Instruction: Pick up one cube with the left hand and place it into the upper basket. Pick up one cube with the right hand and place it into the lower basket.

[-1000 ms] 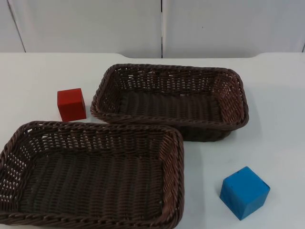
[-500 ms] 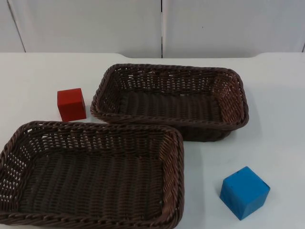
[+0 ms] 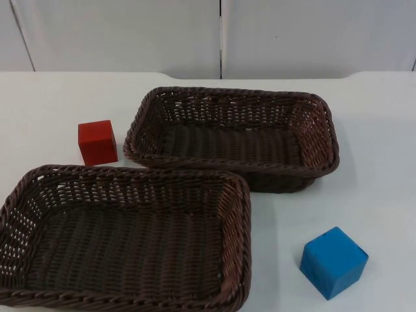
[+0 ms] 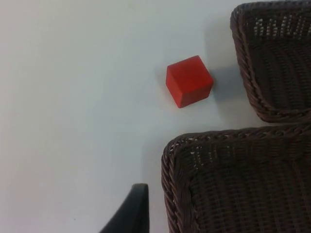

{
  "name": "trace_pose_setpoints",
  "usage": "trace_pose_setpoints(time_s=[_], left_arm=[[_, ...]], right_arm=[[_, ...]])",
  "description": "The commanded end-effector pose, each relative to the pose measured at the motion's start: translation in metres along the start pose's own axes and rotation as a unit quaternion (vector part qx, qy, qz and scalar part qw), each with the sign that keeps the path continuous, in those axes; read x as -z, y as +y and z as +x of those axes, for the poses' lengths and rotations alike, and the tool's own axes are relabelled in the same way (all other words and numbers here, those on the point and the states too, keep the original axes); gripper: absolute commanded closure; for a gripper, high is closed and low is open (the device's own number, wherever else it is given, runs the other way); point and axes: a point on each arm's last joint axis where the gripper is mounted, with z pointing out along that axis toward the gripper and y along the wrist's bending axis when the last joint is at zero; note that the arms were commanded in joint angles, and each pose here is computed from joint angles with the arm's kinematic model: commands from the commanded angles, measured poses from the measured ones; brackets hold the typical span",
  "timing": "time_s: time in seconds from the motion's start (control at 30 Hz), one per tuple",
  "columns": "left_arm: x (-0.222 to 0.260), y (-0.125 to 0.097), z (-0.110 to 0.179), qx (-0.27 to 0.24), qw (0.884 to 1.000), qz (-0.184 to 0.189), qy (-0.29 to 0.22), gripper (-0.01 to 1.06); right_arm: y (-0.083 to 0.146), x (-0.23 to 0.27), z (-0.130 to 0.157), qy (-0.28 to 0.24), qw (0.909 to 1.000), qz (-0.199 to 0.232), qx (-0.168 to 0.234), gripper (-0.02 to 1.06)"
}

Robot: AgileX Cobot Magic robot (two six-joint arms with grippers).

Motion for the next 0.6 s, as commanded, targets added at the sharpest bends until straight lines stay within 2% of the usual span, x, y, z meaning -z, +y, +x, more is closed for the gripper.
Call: trace_pose_setpoints(time_s=[0.0, 0.23, 0.47, 0.57], left_arm=[[-0.007, 0.002, -0.008, 0.001, 1.000, 0.002, 0.004, 0.00], [-0.030, 0.002, -0.025, -0.009, 0.999, 0.031, 0.023, 0.00], [-0.050, 0.007, -0.042, -0.021, 0.998, 0.034, 0.038, 0.00], [-0.060, 0.009, -0.052, -0.042, 0.998, 0.036, 0.041, 0.00]], right_arm=[[0.000, 0.000, 0.000, -0.003, 1.0000, 0.002, -0.001, -0.01], [0.000, 0.000, 0.000, -0.003, 1.0000, 0.002, -0.001, -0.01], [0.000, 0.000, 0.000, -0.003, 1.0000, 0.002, -0.001, -0.01], [0.000, 0.000, 0.000, -0.003, 1.0000, 0.002, -0.001, -0.01]])
